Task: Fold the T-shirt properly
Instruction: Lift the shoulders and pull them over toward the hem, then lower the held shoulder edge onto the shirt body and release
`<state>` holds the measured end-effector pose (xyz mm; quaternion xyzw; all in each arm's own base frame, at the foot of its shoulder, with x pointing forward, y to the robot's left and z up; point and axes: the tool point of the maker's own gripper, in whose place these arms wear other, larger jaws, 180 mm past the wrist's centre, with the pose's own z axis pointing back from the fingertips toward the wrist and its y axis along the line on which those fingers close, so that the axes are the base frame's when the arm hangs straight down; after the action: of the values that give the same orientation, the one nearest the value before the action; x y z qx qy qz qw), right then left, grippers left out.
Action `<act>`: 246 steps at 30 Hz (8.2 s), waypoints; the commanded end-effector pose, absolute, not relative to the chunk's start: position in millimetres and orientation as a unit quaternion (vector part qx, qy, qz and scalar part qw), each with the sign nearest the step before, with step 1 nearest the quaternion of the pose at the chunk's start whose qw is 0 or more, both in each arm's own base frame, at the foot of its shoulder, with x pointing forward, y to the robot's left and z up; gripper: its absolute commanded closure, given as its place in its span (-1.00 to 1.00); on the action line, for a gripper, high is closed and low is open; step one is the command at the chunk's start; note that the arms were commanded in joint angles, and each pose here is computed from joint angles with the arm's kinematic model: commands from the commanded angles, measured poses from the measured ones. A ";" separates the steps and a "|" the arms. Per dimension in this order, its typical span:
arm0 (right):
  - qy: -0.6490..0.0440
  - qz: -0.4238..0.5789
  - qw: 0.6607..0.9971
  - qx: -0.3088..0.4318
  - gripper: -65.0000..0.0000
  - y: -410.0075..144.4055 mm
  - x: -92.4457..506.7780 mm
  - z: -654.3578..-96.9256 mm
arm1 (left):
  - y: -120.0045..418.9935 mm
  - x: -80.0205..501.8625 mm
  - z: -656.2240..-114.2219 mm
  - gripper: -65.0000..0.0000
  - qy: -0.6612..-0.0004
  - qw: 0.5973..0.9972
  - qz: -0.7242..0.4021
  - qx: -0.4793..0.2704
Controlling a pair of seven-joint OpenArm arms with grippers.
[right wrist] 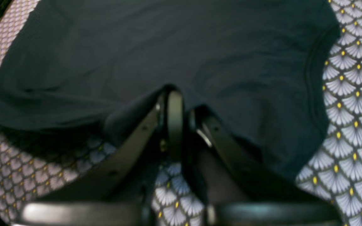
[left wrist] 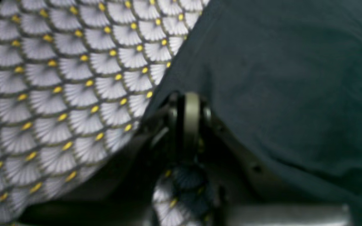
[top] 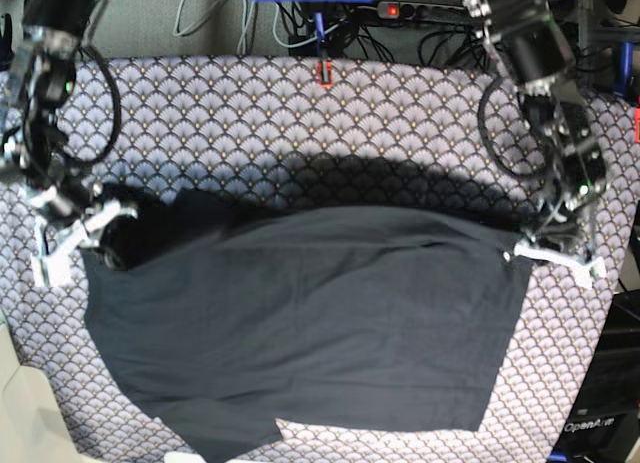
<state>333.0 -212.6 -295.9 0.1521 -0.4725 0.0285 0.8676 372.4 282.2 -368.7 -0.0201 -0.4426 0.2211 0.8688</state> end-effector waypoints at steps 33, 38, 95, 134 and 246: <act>-0.472 0.046 0.868 0.146 1.00 -224.6 448.9 -299.5 | 282.6 487.4 -322.7 1.00 -0.492 0.861 0.128 0.034; -0.465 0.055 0.876 0.113 1.00 -234.6 456.8 -305.7 | 290.8 486.7 -319.5 1.00 -0.494 0.859 0.129 0.040; -0.481 0.080 0.870 0.070 0.97 -227.7 508.0 -307.9 | 301.2 503.8 -303.5 0.48 -0.549 0.824 0.128 0.053; -0.401 0.069 0.912 0.041 0.19 -268.9 442.9 -381.2 | 312.5 393.7 -350.9 0.04 -0.521 0.831 0.180 0.072; -0.413 0.019 0.910 0.027 -0.34 -324.9 360.6 -399.0 | 298.9 412.6 -416.7 1.00 -0.484 0.848 0.210 0.037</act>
<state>348.3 -315.9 -418.3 0.0331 -0.3856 0.0151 0.9220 403.8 294.6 -429.7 0.0335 -0.4717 0.2154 0.8544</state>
